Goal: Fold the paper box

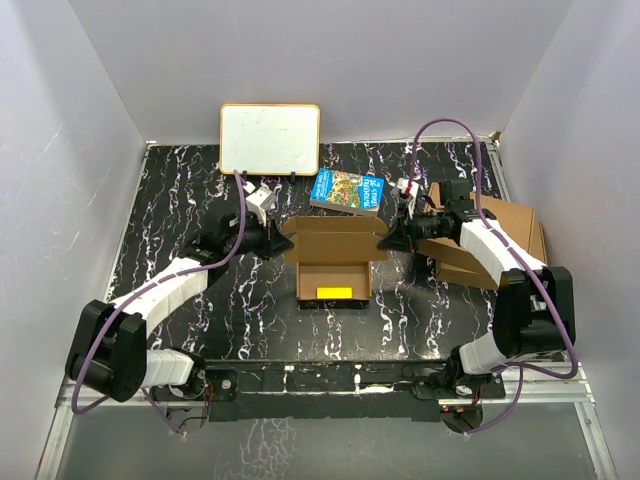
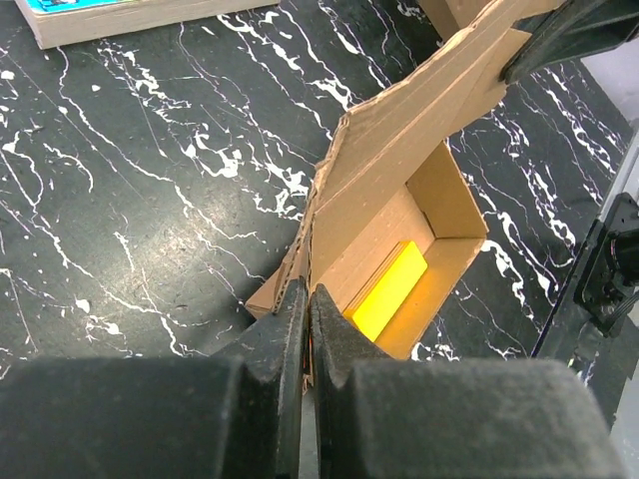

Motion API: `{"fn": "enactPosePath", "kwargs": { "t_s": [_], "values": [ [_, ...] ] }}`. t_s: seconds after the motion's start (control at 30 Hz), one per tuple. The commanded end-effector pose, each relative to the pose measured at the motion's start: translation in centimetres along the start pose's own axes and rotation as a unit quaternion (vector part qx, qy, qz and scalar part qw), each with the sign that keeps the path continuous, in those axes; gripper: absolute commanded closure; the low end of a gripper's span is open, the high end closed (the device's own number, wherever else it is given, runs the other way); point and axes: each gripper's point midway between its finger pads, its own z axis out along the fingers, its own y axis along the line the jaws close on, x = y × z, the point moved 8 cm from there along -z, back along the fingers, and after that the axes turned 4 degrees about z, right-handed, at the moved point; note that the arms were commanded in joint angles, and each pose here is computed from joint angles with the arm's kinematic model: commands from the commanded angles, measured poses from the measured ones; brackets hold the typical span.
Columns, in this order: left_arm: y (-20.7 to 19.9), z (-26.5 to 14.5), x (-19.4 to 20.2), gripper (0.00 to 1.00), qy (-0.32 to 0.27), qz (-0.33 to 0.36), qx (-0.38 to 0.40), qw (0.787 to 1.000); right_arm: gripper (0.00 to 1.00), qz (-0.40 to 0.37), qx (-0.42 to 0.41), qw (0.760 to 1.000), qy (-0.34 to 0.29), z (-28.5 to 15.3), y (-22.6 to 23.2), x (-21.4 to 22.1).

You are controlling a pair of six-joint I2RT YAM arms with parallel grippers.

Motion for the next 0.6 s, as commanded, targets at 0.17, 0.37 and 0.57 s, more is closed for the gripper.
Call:
{"fn": "enactPosePath", "kwargs": {
  "t_s": [0.17, 0.37, 0.57],
  "values": [
    [-0.4, 0.7, -3.7, 1.0, -0.081, -0.038, -0.084, 0.993, 0.92, -0.067, 0.076, 0.994, -0.032, 2.2, 0.3, -5.3],
    [-0.5, 2.6, -4.0, 1.0, -0.113, -0.036, -0.165, 0.979, 0.92, -0.076, 0.149, 0.984, -0.055, 3.8, -0.2, -7.3],
    [0.3, 4.3, -4.3, 1.0, -0.135, -0.047, -0.216, 0.966, 0.92, -0.039, 0.225, 0.97, -0.08, 5.3, -1.3, -8.0]
  ]
}}
